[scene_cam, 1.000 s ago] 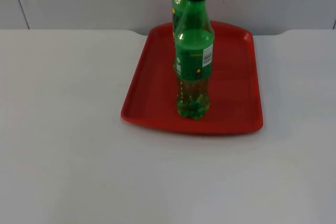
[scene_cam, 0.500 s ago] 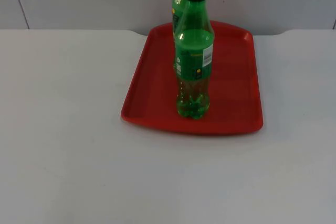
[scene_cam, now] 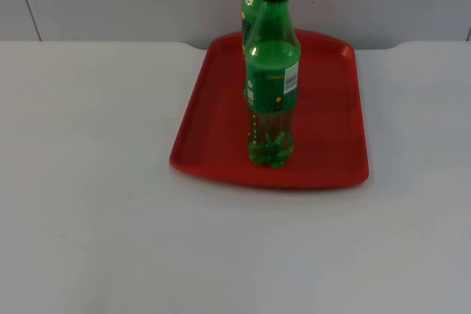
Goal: Place the bottle upright on the tray.
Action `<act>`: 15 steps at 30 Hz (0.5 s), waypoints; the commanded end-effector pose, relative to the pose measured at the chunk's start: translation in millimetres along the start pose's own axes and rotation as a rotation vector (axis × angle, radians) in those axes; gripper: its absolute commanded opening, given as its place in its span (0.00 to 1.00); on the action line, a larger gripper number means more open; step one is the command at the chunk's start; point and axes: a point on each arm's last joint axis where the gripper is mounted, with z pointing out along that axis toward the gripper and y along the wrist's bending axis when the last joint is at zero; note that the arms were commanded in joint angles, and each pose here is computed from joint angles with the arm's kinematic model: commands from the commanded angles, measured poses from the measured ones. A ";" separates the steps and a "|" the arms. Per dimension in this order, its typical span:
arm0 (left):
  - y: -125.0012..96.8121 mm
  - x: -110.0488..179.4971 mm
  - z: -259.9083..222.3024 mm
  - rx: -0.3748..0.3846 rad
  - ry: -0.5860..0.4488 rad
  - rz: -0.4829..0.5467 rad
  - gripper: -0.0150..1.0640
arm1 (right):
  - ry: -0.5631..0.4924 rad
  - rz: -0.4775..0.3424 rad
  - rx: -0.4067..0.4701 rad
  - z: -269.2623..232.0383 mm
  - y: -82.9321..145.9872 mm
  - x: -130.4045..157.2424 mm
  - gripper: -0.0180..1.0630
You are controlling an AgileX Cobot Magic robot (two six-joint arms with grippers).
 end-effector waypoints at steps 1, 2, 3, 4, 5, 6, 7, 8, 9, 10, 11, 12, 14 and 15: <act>0.1 0.0 0.7 0.003 -0.010 0.002 0.99 | 0.008 0.017 0.023 0.8 -2.3 2.0 0.82; 0.1 0.0 0.7 0.003 -0.010 0.002 0.99 | 0.007 0.025 0.027 0.8 -2.7 1.9 0.82; 0.1 0.0 0.7 0.003 -0.010 0.002 0.99 | 0.007 0.025 0.027 0.8 -2.7 1.9 0.82; 0.1 0.0 0.7 0.003 -0.010 0.002 0.99 | 0.007 0.022 0.027 0.8 -2.7 1.9 0.82; 0.1 0.0 0.7 0.003 -0.010 0.002 0.99 | 0.008 0.015 0.022 0.8 -2.2 2.0 0.82; 0.1 0.0 0.7 0.003 -0.010 0.002 0.99 | 0.008 0.015 0.022 0.8 -2.2 2.0 0.82; 0.1 0.0 0.7 0.003 -0.010 0.002 0.99 | 0.009 0.001 0.016 0.8 -1.7 2.0 0.82; 0.1 0.0 0.7 0.003 -0.010 0.002 0.99 | 0.010 -0.025 0.004 0.8 -0.6 2.1 0.82; 0.1 0.0 0.7 0.003 -0.010 0.002 0.99 | 0.010 -0.054 -0.013 0.8 1.0 2.2 0.82; 0.1 0.0 0.7 0.003 -0.010 0.002 0.99 | 0.011 -0.067 -0.026 0.8 2.1 2.3 0.82; 0.1 0.0 0.7 0.003 -0.010 0.002 0.99 | 0.009 -0.074 -0.033 0.8 2.7 2.2 0.82; 0.1 0.0 0.7 0.003 -0.010 0.002 0.99 | 0.009 -0.074 -0.033 0.8 2.7 2.2 0.82; 0.1 0.0 0.7 0.003 -0.010 0.002 0.99 | 0.009 -0.074 -0.033 0.8 2.7 2.2 0.82; 0.1 0.0 0.7 0.003 -0.010 0.002 0.99 | 0.009 -0.074 -0.033 0.8 2.7 2.2 0.82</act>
